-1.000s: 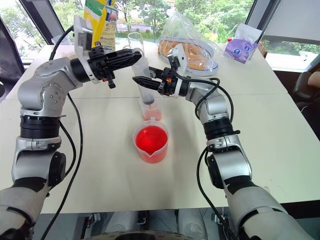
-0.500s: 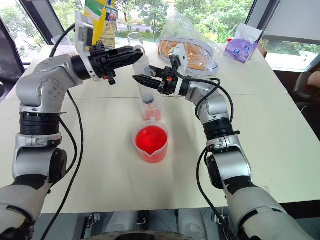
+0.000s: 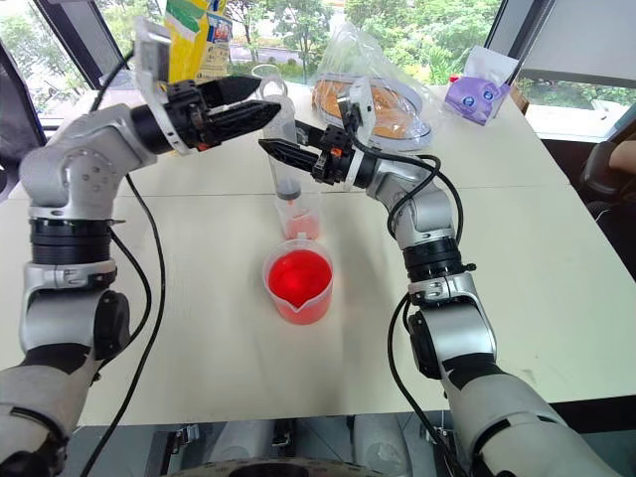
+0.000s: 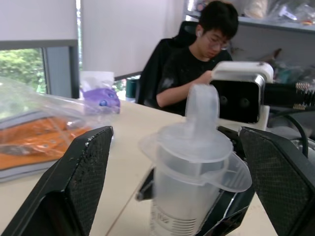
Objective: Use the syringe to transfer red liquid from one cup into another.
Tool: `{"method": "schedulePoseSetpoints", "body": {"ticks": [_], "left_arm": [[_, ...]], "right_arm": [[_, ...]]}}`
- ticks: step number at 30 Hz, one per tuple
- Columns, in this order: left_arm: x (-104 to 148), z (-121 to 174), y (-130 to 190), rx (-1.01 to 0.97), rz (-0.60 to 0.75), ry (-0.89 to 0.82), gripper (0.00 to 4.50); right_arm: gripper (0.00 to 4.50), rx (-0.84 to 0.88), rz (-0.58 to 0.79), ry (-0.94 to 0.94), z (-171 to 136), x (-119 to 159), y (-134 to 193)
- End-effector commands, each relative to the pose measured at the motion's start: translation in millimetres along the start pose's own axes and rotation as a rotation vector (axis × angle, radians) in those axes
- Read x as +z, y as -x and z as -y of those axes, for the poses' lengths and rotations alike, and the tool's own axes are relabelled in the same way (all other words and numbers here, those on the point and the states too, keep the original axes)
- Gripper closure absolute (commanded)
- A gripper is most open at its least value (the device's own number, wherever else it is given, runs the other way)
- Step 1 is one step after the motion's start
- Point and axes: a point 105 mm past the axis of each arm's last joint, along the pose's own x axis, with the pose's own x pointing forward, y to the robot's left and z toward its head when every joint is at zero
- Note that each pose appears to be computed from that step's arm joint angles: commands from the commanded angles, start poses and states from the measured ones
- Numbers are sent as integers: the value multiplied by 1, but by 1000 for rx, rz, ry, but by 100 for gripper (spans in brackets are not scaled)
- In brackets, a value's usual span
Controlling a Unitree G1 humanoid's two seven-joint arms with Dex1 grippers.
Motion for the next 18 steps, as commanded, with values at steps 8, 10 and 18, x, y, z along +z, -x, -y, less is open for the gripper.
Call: {"method": "schedulePoseSetpoints", "body": {"ticks": [8, 10, 18], "left_arm": [[16, 21, 36, -13, 3, -42, 18], [7, 24, 48, -3, -27, -28, 18], [-32, 37, 71, 20, -131, -7, 18]], "right_arm": [[306, -1, 59, 72, 1, 30, -1], [306, -24, 59, 105, 6, 44, 0], [306, -276, -84, -87, 44, 94, 14]]}}
